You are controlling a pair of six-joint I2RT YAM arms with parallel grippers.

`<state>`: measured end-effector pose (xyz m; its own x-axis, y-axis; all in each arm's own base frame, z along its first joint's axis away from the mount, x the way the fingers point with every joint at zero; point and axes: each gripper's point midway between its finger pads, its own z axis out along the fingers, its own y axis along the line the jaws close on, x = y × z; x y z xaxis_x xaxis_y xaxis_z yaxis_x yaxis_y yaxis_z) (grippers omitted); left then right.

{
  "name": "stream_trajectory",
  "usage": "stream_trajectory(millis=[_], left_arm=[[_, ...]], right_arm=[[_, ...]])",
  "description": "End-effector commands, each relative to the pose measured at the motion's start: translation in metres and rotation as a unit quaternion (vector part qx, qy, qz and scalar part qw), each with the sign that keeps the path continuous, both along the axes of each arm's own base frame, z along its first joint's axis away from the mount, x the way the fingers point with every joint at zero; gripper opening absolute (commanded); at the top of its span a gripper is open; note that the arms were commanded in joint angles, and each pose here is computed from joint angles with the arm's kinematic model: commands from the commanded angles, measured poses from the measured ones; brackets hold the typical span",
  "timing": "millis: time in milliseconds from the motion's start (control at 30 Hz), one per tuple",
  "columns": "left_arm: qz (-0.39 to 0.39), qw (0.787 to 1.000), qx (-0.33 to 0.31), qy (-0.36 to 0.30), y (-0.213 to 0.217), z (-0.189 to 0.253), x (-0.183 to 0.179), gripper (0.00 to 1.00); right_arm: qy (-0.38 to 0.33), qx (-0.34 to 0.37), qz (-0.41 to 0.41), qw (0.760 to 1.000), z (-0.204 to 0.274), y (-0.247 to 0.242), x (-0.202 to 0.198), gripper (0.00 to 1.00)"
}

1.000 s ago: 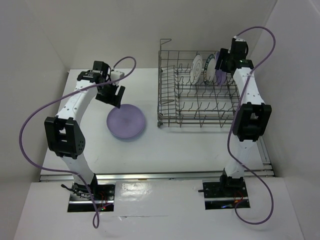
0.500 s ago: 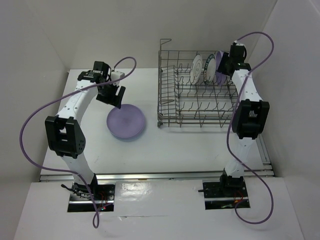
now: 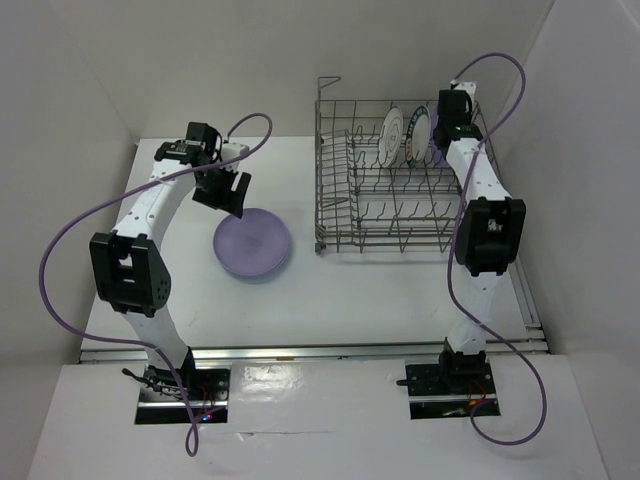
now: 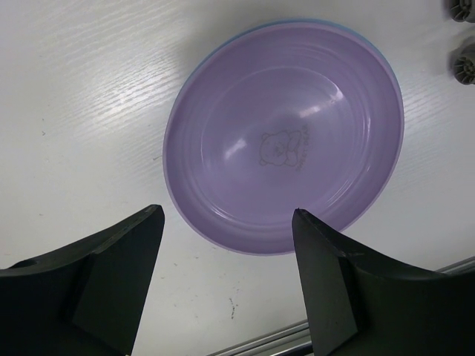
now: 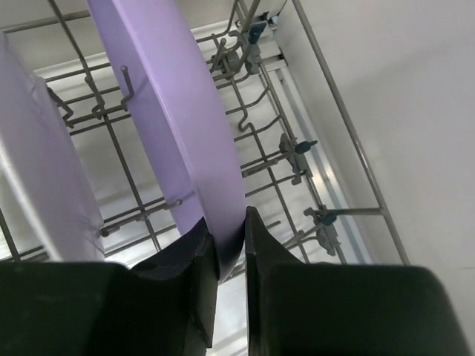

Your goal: Unload the plates from the dish rack

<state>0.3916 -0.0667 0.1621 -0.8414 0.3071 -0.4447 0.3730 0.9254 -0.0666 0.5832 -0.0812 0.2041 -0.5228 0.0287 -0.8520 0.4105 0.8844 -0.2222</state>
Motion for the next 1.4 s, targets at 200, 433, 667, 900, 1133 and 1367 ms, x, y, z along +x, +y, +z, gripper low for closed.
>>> stream_trajectory(millis=[200,433,667,900,1133,1367], left_arm=[[-0.004,0.999,-0.032,-0.032,-0.009,0.028,-0.006,0.83],[-0.004,0.998,-0.043,-0.035,-0.012,0.031,-0.007,0.83],[-0.004,0.998,-0.044,-0.045,-0.012,0.038,-0.009,0.83],[-0.039,0.991,-0.095,-0.086,-0.031,0.076,-0.015,0.85],[-0.125,0.943,-0.253,-0.178,-0.074,0.153,-0.039,0.92],[-0.123,0.924,-0.291,-0.217,-0.08,0.177,-0.049,1.0]], right_arm=[[-0.193,-0.127,-0.068,0.971,0.183,-0.006,-0.039,0.0],[-0.24,-0.171,-0.087,0.952,0.229,-0.016,-0.059,0.0],[-0.242,-0.167,-0.093,0.951,0.24,-0.013,-0.067,0.0],[-0.309,-0.008,0.1,0.946,0.281,0.1,-0.103,0.0],[-0.204,0.292,0.402,0.843,0.22,0.262,-0.155,0.0],[-0.122,0.385,0.519,0.753,0.164,0.341,-0.203,0.0]])
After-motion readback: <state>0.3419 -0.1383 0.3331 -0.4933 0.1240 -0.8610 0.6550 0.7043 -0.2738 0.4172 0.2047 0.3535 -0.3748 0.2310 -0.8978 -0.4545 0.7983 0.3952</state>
